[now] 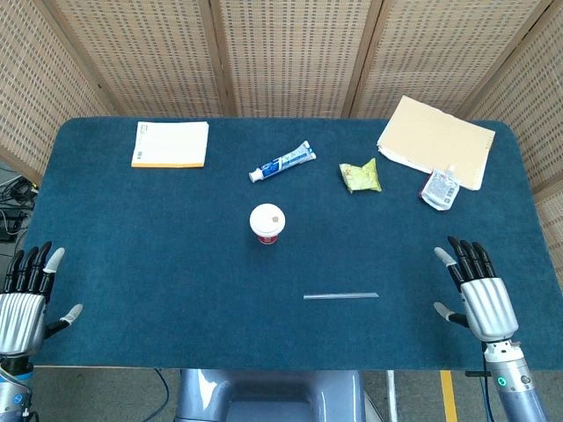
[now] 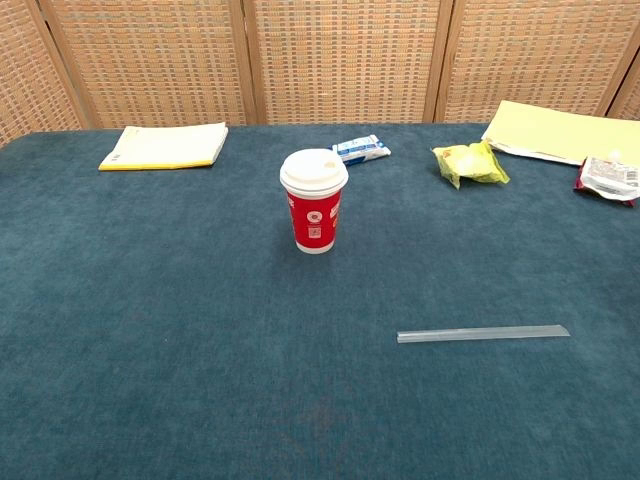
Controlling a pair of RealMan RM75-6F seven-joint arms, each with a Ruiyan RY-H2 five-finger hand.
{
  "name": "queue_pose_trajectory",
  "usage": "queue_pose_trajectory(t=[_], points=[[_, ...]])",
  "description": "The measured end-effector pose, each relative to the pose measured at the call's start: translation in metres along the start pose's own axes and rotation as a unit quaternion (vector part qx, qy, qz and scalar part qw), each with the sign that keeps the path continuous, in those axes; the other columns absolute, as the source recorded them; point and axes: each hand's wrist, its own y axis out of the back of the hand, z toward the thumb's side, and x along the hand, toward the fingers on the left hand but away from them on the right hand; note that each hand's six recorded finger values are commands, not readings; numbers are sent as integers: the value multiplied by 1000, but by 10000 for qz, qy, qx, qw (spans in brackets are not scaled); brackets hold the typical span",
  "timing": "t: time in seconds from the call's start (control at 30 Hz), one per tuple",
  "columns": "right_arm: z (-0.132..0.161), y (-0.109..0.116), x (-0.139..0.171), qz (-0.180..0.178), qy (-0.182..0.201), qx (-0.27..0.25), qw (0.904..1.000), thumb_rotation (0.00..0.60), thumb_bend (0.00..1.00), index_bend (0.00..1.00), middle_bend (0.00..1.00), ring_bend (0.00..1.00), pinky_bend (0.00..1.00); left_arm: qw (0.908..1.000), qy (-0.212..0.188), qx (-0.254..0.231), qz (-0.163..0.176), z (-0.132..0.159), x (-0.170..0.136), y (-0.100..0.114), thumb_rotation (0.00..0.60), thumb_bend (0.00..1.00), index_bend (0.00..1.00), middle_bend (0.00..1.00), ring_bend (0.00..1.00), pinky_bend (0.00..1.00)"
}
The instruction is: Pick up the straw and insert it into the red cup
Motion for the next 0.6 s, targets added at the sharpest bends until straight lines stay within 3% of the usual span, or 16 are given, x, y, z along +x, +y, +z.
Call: queue_pose_trajectory(t=[0.6], points=[[3, 1, 0, -42, -1, -134, 9999, 600, 186, 162, 0, 0, 0, 10000, 33, 16, 35, 0, 0, 3, 600, 46, 0, 0, 0, 0]])
